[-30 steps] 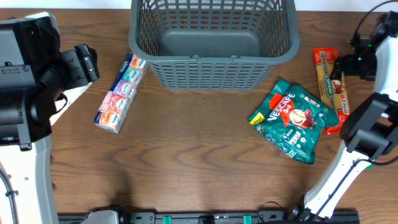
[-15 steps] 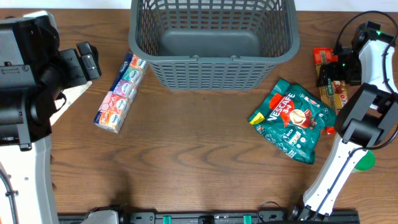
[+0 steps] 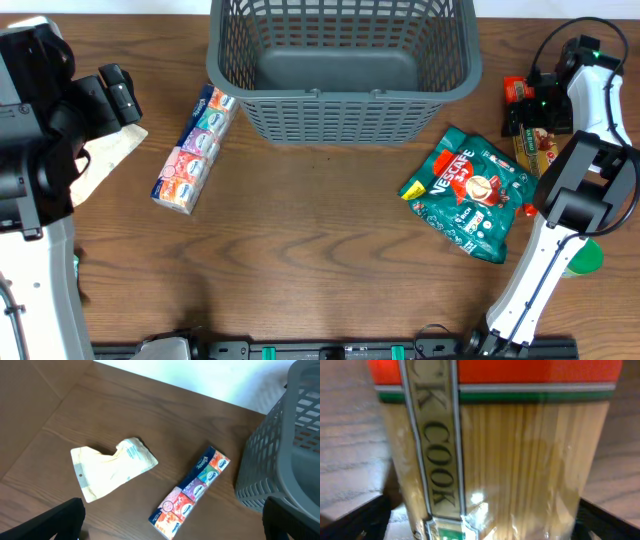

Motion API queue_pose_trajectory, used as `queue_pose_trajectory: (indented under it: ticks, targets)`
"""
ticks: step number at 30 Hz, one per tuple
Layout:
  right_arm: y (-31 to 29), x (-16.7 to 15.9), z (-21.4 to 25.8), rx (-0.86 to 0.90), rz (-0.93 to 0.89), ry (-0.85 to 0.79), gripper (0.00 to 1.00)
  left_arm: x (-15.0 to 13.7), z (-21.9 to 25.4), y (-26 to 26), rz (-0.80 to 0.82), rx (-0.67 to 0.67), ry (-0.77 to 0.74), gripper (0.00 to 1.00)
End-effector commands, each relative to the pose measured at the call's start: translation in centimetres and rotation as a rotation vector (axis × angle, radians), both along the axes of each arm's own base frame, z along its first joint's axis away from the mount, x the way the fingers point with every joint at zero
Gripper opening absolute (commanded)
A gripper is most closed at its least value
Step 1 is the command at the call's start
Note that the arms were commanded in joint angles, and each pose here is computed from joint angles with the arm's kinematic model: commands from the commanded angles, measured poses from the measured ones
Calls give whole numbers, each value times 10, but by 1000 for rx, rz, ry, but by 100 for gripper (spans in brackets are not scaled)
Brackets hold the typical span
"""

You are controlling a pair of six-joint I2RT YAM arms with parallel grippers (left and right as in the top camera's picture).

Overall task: Pack container
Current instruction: 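Grasp the red-and-yellow spaghetti box with the right gripper, then lift the spaghetti box and lower it into the basket, right gripper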

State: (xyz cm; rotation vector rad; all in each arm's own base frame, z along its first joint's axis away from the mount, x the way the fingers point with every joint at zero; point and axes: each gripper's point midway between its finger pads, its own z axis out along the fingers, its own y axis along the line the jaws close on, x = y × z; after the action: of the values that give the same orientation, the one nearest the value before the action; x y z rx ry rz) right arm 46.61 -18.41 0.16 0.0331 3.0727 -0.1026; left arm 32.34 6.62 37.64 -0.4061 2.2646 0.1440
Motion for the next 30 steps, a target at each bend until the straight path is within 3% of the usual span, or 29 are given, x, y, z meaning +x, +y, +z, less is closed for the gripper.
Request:
queue_pose_trajectory:
  ticks: [1, 4, 5, 6, 7, 11, 16, 22, 30]
  targets:
    - [11, -13, -27, 28, 1, 60, 74, 5, -5, 5, 4, 17, 20, 99]
    - [19, -18, -35, 68, -9, 71, 44, 6, -6, 5, 4, 17, 25, 99]
    - [20, -19, -35, 72, -13, 73, 31, 6, -6, 5, 4, 17, 25, 99]
    - [21, -20, -35, 77, -14, 75, 9, 6, -6, 5, 4, 17, 25, 99]
    - [21, -20, -35, 77, -32, 76, 1, 6, -6, 5, 4, 17, 25, 99]
    - [20, -18, -18, 73, -88, 57, 1, 6, -6, 5, 4, 18, 25, 99]
    - [13, 0, 52, 31, -97, -79, 1, 6, -6, 5, 4, 18, 26, 99]
    - [9, 12, 190, -44, -151, -373, 1, 6, -6, 5, 4, 17, 26, 99]
    - [39, -27, 370, -102, -163, -773, 1, 4, -8, 4, 3, 15, 36, 99]
